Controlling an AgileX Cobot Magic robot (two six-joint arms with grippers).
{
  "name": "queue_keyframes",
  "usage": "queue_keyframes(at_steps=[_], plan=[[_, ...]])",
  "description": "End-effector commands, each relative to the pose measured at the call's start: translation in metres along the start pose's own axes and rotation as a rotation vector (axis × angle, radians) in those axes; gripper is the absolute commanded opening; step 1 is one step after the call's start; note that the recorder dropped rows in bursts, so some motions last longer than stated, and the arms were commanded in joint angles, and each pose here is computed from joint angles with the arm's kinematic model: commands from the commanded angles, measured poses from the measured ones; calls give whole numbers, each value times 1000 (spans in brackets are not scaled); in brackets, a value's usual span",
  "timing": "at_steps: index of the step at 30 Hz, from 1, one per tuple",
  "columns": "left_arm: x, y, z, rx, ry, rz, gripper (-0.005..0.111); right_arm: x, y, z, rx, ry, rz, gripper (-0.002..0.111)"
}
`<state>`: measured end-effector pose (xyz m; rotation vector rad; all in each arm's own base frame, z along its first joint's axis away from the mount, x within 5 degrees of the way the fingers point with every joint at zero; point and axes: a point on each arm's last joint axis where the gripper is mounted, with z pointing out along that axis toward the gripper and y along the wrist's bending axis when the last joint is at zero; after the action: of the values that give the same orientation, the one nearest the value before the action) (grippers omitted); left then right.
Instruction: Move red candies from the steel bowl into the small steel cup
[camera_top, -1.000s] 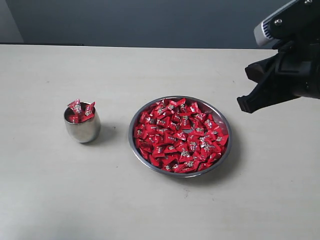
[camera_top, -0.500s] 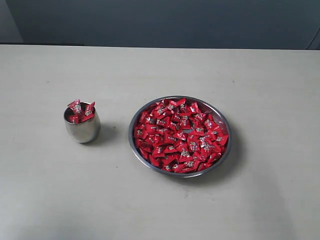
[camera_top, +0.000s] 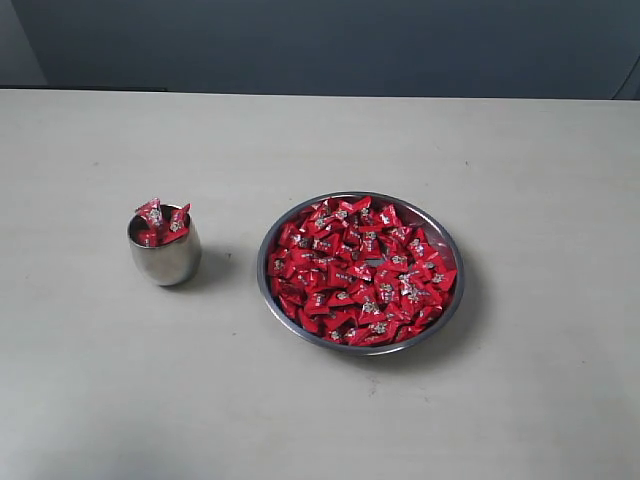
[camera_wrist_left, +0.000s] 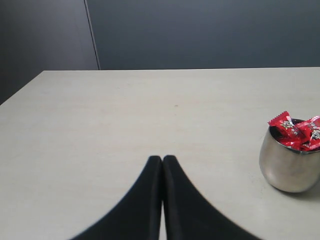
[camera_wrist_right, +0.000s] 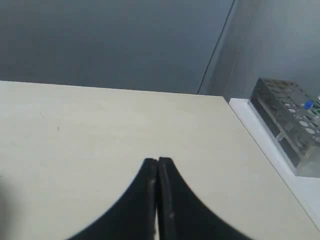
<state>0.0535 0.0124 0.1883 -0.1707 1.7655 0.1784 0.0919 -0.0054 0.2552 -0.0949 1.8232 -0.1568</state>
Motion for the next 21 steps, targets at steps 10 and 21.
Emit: queue_keyframes(at_steps=[10,21], plan=[[1,0,0,-1,-2,-2,0,59,10,-14,-4,-41,60,-1],[1,0,0,-1,-2,-2,0,76,14,-15,-12,-2,65,-1]])
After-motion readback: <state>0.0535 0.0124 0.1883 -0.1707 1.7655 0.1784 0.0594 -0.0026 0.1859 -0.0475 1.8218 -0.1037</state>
